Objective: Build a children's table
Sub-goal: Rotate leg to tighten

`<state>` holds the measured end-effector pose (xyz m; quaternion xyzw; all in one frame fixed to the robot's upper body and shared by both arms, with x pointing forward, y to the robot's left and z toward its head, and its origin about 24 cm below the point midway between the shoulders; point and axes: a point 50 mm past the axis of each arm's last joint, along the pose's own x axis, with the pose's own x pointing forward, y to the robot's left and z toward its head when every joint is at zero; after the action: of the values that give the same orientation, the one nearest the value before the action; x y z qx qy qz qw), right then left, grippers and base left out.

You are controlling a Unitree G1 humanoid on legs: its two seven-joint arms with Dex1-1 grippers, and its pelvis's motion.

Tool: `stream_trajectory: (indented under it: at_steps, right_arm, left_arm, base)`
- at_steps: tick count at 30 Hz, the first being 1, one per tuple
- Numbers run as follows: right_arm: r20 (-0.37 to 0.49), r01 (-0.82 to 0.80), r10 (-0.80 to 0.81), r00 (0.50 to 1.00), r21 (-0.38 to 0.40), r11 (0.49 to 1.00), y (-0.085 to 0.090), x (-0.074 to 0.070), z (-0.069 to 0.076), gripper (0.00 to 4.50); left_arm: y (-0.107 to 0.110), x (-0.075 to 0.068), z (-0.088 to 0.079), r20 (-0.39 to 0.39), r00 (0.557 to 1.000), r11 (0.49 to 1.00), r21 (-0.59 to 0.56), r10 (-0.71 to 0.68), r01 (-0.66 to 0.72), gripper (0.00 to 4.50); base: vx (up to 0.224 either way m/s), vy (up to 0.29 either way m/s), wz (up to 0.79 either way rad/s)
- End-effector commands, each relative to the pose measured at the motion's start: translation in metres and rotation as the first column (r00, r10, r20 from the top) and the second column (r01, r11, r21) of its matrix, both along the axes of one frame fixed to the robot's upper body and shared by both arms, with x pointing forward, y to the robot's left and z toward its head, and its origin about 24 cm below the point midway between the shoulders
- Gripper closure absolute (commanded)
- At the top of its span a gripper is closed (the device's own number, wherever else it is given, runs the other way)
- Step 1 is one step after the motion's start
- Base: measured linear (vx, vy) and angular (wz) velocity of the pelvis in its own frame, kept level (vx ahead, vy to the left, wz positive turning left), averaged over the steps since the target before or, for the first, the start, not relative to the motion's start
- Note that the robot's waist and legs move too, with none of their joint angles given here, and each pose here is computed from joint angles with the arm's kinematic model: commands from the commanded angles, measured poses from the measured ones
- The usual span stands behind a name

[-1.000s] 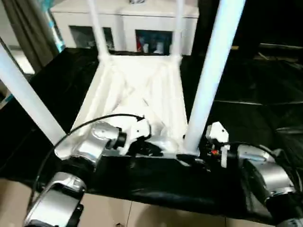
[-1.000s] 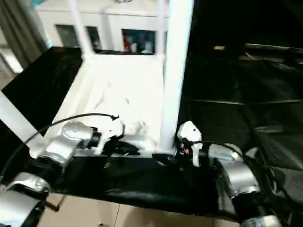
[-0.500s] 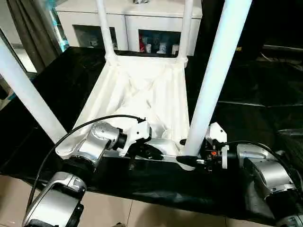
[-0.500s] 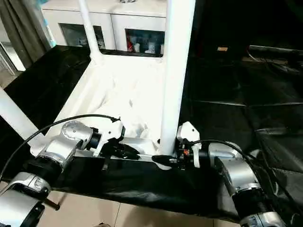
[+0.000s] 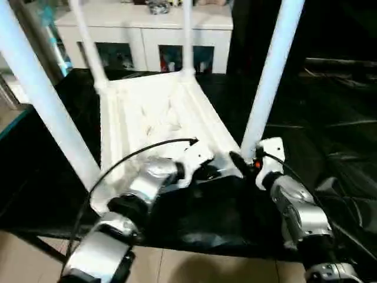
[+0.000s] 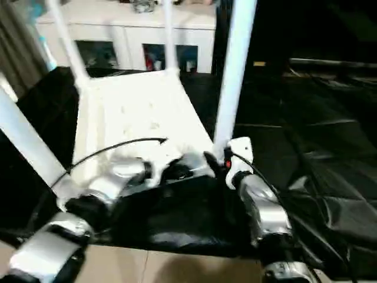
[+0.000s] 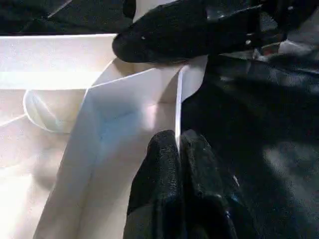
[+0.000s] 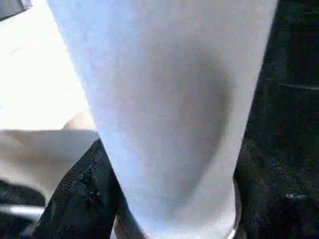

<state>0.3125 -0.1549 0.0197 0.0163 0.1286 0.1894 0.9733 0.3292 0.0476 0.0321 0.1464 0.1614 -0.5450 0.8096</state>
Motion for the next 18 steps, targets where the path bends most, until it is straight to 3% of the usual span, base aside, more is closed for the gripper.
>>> stream_trajectory:
  at_steps: [1, 4, 5, 7, 9, 11, 14, 15, 18]
  right_arm:
    - [-0.081, -0.136, 0.134, 0.988, -0.028, 0.99, 0.03, -0.011, -0.02, 1.28]
    - [-0.052, -0.16, 0.16, 0.986, -0.008, 0.987, 0.03, -0.009, -0.014, 1.08]
    - [-0.024, -0.201, 0.2, 0.979, -0.022, 0.979, 0.025, -0.008, -0.008, 0.79]
    - [-0.003, -0.258, 0.259, 0.966, -0.05, 0.965, 0.023, -0.008, -0.004, 0.7]
    - [0.008, -0.404, 0.406, 0.914, -0.071, 0.912, 0.013, -0.012, 0.004, 0.66]
    - [0.006, -0.442, 0.444, 0.896, -0.074, 0.894, 0.01, -0.014, 0.006, 0.66]
    - [-0.022, -0.567, 0.567, 0.823, -0.084, 0.819, -0.002, -0.021, 0.011, 0.66]
    - [-0.04, -0.621, 0.62, 0.784, -0.079, 0.78, -0.008, -0.024, 0.014, 0.66]
    - [-0.065, -0.682, 0.679, 0.732, -0.074, 0.728, -0.016, -0.028, 0.018, 0.66]
  left_arm:
    - [-0.022, -0.003, 0.007, 0.014, 1.0, 0.996, -0.083, -0.009, 0.01, 4.5]
    - [-0.018, -0.003, 0.006, 0.015, 1.0, 0.997, -0.078, -0.016, 0.017, 4.5]
    - [-0.012, -0.002, 0.006, 0.012, 0.999, 0.997, -0.069, -0.031, 0.032, 4.5]
    - [-0.008, -0.002, 0.006, 0.011, 0.999, 0.997, -0.063, -0.045, 0.045, 4.5]
    - [0.006, -0.005, 0.004, -0.011, 0.993, 0.993, -0.028, -0.118, 0.118, 4.5]
    - [0.01, -0.005, 0.004, -0.018, 0.99, 0.99, -0.017, -0.14, 0.14, 4.5]
    - [0.024, -0.008, 0.004, -0.059, 0.974, 0.975, 0.008, -0.22, 0.22, 4.5]
    - [0.031, -0.011, 0.004, -0.08, 0.96, 0.963, 0.016, -0.266, 0.268, 4.5]
    - [0.039, -0.016, 0.007, -0.117, 0.928, 0.934, 0.01, -0.353, 0.357, 4.5]
  base:
    - [0.0, 0.0, 0.0]
    - [0.0, 0.0, 0.0]
    - [0.0, 0.0, 0.0]
    - [0.0, 0.0, 0.0]
    - [0.0, 0.0, 0.0]
    - [0.0, 0.0, 0.0]
    - [0.0, 0.0, 0.0]
    - [0.0, 0.0, 0.0]
    - [0.0, 0.0, 0.0]
